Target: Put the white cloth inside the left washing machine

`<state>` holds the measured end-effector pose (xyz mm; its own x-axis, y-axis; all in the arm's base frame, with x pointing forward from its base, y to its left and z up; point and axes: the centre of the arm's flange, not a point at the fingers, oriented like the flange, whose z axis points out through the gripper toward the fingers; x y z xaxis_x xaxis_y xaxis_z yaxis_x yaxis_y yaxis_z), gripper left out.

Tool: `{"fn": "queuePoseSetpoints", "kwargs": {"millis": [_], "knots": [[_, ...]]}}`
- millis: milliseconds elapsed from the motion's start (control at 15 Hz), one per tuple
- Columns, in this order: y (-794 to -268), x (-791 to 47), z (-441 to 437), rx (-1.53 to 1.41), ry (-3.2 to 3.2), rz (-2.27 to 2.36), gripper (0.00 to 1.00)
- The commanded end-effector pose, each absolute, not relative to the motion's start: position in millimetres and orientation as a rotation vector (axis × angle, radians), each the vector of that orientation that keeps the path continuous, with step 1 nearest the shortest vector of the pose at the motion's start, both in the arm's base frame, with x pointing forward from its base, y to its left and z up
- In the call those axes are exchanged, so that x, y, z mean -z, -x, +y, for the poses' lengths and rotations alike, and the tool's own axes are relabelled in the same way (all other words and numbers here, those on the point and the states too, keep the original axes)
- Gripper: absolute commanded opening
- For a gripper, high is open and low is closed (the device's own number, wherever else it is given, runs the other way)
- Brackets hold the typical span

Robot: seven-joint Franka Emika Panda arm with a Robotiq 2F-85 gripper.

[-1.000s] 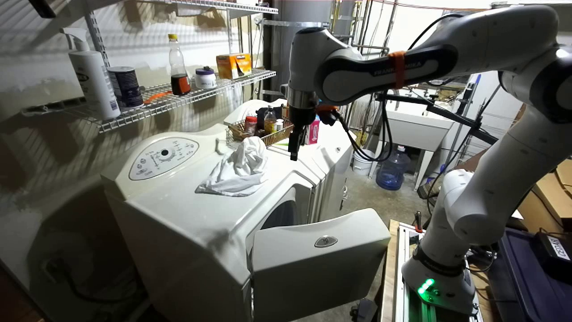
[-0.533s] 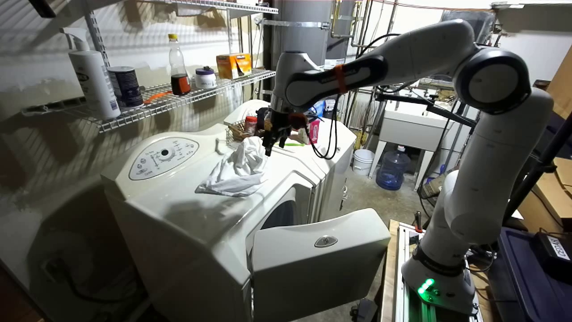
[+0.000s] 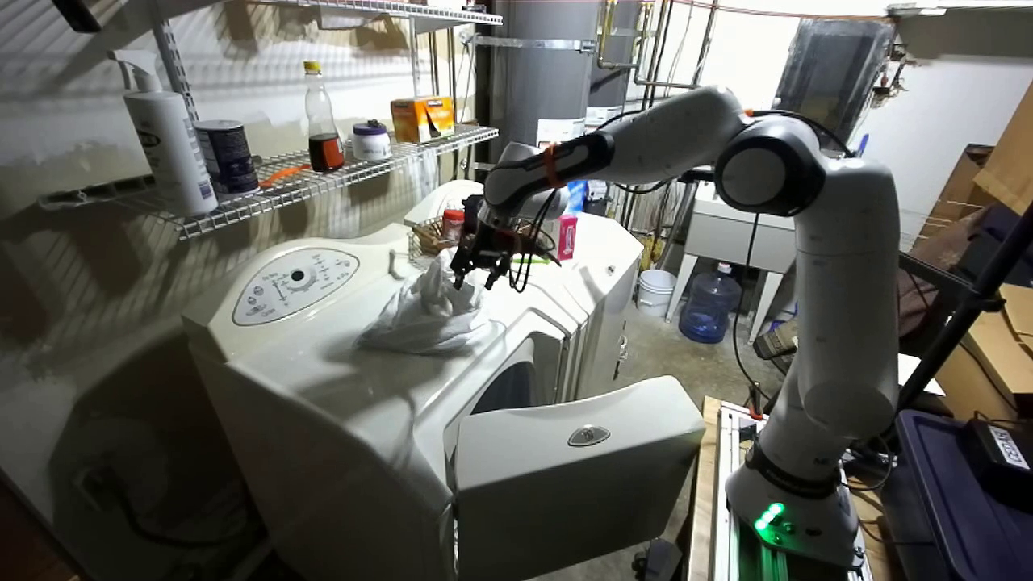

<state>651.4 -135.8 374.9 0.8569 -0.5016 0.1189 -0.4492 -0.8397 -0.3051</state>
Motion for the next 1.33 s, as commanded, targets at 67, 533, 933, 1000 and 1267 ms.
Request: {"fn": "queuePoseSetpoints", "kwargs": {"millis": [67, 533, 933, 1000, 1267], "knots": [[-687, -342, -173, 0.3, 2.595, 0.894, 1.0], [-672, -336, -179, 0.263, 2.637, 0.902, 1.0], [-677, -305, -209, 0.375, 2.704, 1.037, 1.0], [-678, -296, -215, 0.386, 2.714, 1.055, 1.0], [-685, -266, -226, 0.519, 2.757, 1.075, 1.0]]}}
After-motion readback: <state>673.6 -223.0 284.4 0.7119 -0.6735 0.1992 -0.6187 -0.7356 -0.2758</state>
